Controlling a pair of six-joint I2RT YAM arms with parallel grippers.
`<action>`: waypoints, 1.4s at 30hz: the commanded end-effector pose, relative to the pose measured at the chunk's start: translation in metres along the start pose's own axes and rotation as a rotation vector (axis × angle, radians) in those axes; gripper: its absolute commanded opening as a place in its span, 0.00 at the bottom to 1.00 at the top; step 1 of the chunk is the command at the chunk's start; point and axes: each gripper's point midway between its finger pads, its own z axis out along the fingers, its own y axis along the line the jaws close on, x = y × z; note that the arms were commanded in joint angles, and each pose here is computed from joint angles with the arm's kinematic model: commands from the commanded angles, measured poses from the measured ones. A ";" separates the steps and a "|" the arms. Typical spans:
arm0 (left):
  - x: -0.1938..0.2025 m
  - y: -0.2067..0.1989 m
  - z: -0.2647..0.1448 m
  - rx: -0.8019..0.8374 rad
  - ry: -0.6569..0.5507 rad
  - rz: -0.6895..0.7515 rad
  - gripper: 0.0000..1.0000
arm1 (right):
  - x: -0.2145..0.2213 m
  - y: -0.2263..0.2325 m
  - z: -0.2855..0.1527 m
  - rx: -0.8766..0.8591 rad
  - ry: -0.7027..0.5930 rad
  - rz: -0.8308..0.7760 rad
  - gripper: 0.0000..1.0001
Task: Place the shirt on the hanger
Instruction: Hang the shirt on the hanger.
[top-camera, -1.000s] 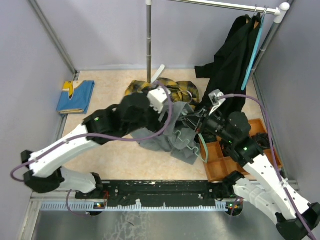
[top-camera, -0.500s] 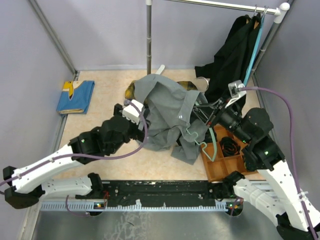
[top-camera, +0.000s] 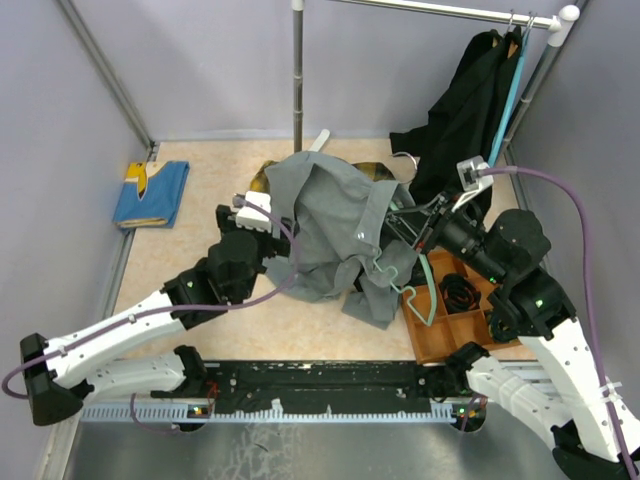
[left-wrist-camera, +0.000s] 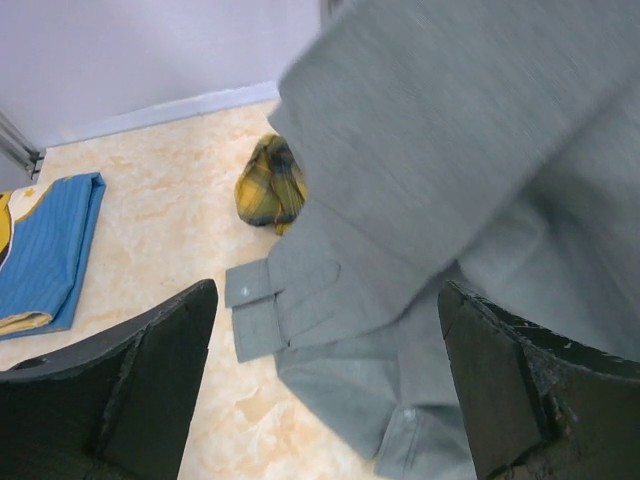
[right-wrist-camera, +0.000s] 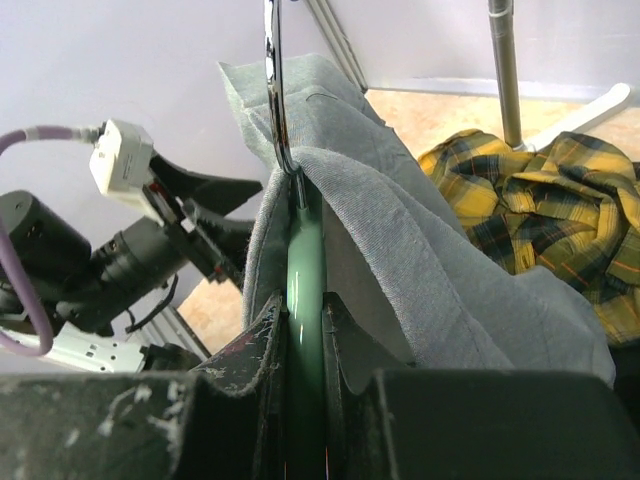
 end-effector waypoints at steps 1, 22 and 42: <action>-0.027 0.004 0.018 0.015 -0.096 -0.153 0.96 | -0.048 0.034 -0.013 -0.098 -0.142 -0.026 0.00; -0.021 -0.032 0.017 0.281 -0.089 -0.212 0.92 | -0.042 0.029 -0.012 -0.088 -0.130 -0.023 0.00; -0.002 0.001 0.063 -0.107 -0.056 -0.167 0.65 | -0.040 0.029 -0.009 -0.093 -0.122 -0.022 0.00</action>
